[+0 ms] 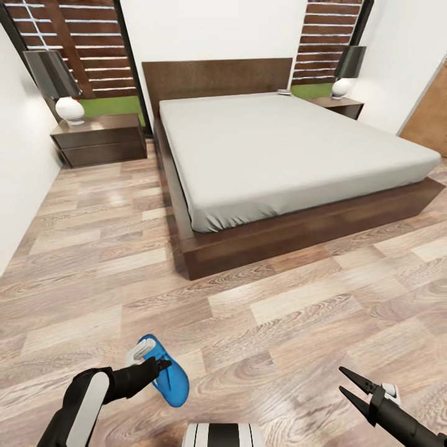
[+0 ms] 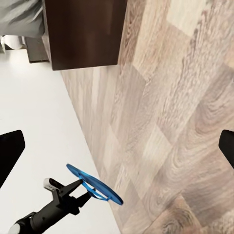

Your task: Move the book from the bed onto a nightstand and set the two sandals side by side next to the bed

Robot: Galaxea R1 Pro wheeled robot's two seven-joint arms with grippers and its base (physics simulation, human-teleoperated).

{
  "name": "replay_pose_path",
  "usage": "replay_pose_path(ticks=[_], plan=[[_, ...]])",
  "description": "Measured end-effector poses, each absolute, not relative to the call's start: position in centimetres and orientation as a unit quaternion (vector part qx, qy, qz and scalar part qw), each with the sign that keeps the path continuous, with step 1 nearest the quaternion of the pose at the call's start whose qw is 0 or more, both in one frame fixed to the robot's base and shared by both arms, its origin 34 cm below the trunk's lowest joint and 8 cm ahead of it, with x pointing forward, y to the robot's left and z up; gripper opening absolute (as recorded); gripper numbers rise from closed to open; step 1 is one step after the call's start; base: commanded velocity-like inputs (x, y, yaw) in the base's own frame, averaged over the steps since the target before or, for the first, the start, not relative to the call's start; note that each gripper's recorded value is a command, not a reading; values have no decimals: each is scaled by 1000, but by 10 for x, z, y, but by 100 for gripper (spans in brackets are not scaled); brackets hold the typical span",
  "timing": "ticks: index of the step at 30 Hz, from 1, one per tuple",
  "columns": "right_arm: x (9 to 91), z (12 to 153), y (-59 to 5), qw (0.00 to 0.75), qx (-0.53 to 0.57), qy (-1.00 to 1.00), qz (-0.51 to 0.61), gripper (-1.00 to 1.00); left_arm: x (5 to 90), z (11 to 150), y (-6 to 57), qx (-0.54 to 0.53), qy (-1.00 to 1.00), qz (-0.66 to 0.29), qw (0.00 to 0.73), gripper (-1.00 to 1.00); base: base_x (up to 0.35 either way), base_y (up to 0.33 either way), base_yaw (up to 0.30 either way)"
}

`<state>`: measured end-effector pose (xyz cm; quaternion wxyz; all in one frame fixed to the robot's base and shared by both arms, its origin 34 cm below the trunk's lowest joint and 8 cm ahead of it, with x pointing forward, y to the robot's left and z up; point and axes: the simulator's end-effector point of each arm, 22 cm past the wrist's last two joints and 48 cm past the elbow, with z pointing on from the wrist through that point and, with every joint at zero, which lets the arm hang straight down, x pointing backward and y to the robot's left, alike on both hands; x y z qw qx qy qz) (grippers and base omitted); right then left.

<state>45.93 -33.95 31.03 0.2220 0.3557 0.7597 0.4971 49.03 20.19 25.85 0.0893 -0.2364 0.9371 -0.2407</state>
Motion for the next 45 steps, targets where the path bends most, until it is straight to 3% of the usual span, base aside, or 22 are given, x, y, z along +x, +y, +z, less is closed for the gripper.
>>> replay_pose_path(ticks=[10, 45], plan=[[466, 327, -338, 237, 345, 755, 505, 100, 496, 269, 255, -312, 915, -228, 119, -100, 0, 0, 0], [485, 384, -332, 285, 311, 734, 533, 100, 508, 314, 247, -308, 904, -254, 152, -100, 0, 0, 0]])
